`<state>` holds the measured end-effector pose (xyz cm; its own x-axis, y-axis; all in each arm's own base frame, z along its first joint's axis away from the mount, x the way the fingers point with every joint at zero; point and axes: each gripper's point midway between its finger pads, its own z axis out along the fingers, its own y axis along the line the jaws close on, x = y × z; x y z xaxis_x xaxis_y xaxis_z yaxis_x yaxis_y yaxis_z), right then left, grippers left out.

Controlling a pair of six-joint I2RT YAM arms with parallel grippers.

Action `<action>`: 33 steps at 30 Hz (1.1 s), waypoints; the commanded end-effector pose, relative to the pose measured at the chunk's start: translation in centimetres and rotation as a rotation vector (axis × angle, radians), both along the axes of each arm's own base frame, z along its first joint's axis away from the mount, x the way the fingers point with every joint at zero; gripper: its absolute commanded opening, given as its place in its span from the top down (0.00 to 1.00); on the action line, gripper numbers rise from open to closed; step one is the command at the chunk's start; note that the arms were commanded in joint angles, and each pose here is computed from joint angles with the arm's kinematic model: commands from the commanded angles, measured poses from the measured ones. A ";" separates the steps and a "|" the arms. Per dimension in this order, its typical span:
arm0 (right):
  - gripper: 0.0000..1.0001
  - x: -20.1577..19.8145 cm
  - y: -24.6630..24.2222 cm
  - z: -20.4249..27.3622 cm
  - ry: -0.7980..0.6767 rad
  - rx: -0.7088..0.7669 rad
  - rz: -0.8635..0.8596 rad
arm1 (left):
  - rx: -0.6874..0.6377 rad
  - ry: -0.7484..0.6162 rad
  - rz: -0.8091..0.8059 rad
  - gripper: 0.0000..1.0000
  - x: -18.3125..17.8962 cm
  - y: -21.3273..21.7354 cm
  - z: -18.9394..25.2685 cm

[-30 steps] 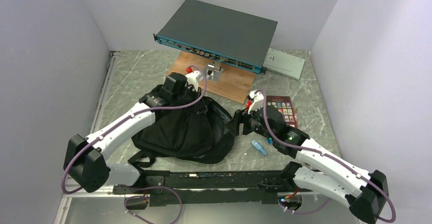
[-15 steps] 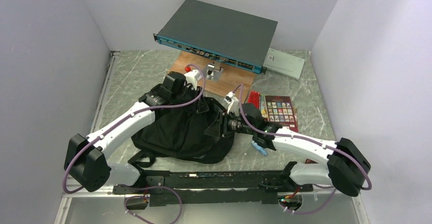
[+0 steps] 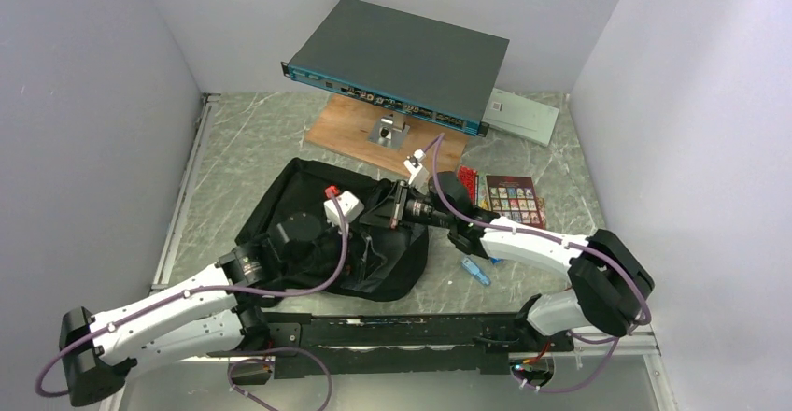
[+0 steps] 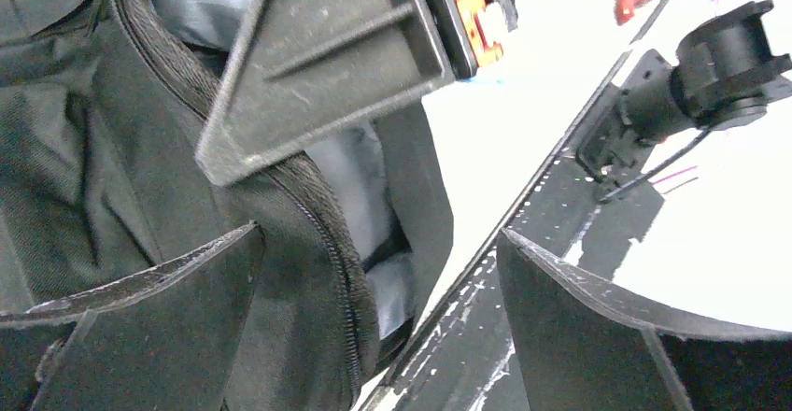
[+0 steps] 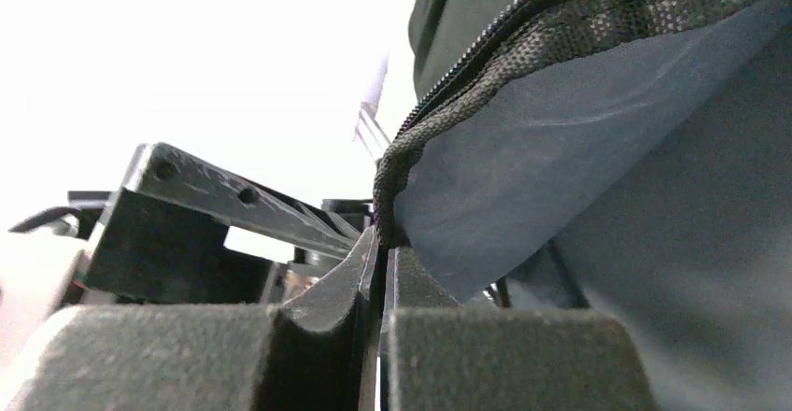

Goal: Pack the student bag
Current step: Adjust the student bag at the center of the board.

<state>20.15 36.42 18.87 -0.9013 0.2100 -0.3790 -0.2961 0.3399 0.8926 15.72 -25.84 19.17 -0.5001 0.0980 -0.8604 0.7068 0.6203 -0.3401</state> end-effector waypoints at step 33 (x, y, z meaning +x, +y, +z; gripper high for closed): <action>0.10 4.3 -27.9 -8.0 0.112 -0.498 -0.793 | 0.237 -0.151 0.358 0.93 6.5 1.7 -2.5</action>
<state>25.74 14.50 14.70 -0.6543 0.5157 -0.5532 0.0355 0.7516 0.6587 21.74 -23.59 15.68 -0.4391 0.1701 -0.8822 0.4456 0.8938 -0.0495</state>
